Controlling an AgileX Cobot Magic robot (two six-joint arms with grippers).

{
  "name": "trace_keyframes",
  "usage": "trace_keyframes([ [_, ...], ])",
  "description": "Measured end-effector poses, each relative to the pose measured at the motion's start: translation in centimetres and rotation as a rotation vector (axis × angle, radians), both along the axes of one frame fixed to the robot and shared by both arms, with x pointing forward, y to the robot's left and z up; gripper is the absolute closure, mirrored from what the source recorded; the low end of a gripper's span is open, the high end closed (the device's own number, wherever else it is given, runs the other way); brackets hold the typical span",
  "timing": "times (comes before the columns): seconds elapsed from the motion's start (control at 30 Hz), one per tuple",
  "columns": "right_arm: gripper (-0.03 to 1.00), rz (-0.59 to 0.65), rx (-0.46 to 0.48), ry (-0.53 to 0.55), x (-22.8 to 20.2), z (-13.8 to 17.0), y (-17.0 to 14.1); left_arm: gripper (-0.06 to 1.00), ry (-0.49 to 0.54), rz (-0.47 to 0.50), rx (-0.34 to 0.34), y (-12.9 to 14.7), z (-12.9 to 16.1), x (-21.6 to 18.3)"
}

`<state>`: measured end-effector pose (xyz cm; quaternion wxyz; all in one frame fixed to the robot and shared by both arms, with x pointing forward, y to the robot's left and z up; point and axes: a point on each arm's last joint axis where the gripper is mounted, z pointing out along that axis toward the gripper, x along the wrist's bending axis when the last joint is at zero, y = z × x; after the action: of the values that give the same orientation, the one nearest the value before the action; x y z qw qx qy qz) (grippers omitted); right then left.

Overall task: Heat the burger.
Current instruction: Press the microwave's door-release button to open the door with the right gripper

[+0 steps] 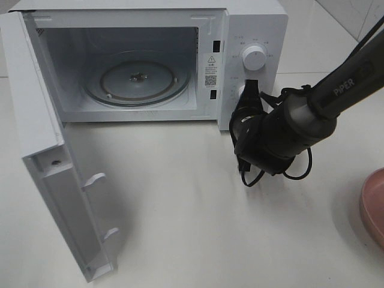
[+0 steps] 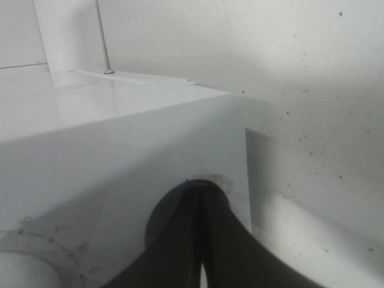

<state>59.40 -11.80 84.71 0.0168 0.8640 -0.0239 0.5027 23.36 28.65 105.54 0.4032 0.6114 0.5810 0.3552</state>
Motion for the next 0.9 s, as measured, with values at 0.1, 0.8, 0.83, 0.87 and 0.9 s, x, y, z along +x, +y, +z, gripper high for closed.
trace_keyframes([
  [0.1, 0.97, 0.001, 0.002, 0.004, 0.0, 0.0, 0.0, -0.03, 0.0, 0.0, 0.0, 0.0, 0.0, 0.0],
  [0.8, 0.97, 0.166, -0.061, 0.045, -1.2, 1.9, -1.5, -0.03, 0.0, 0.0, 0.0, 0.0, 0.0, 0.0],
  [0.83, 0.97, 0.176, -0.075, 0.049, -1.7, 2.1, -1.7, -0.03, 0.0, 0.0, 0.0, 0.0, 0.0, 0.0],
  [0.87, 0.97, 0.189, -0.095, 0.045, -2.0, 2.5, -2.0, -0.03, 0.0, 0.0, 0.0, 0.0, 0.0, 0.0],
  [0.9, 0.97, 0.189, -0.095, 0.045, -2.0, 2.5, -2.0, -0.03, 0.0, 0.0, 0.0, 0.0, 0.0, 0.0],
])
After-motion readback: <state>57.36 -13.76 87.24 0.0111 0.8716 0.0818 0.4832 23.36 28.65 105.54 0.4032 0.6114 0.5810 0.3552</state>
